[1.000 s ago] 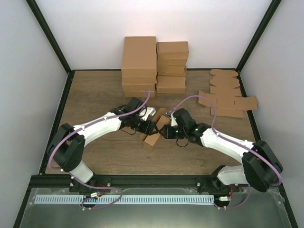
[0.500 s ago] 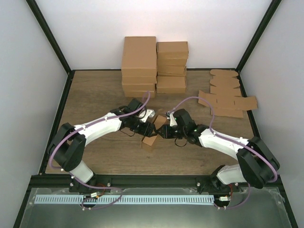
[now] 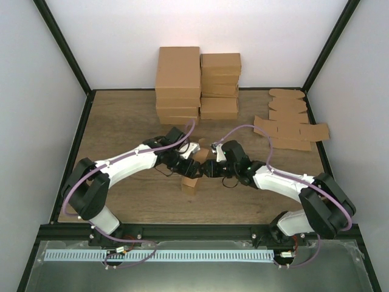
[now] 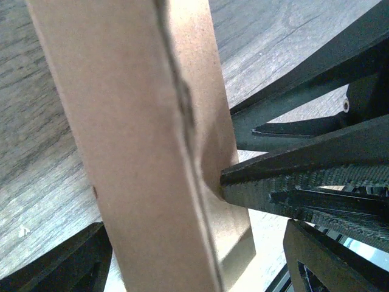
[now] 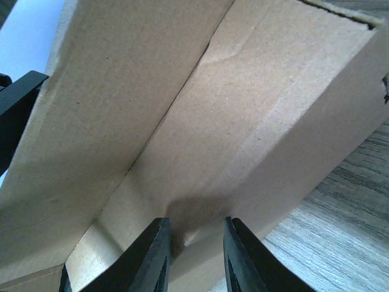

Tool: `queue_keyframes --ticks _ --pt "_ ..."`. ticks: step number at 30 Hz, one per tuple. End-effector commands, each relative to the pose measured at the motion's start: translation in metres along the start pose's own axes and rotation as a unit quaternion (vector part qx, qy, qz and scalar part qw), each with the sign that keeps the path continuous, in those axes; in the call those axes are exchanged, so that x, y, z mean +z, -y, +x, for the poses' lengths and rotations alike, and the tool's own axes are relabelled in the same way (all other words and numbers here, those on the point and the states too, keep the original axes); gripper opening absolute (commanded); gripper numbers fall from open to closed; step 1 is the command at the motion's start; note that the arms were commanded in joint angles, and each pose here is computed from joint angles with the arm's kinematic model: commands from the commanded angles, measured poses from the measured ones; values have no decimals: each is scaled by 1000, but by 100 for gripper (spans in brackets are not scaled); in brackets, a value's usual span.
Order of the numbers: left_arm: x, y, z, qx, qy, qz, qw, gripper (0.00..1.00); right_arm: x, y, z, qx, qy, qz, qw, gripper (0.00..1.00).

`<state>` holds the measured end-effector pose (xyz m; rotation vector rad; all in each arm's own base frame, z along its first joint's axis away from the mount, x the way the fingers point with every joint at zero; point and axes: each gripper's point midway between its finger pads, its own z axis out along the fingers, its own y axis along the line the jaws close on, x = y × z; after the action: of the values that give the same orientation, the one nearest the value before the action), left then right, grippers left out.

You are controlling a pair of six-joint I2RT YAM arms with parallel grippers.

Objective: Fold the paper box

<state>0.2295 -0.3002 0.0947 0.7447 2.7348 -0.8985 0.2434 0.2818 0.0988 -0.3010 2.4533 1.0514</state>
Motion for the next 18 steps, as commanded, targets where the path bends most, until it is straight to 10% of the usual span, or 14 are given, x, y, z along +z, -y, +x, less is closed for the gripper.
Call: queue_keyframes --ticks 1,18 --pt "-6 29 -10 33 5 27 999 79 4 25 39 25 -60 36 997 27" --pt "0 13 -8 41 -19 -102 994 71 -4 18 33 24 -42 24 999 27"
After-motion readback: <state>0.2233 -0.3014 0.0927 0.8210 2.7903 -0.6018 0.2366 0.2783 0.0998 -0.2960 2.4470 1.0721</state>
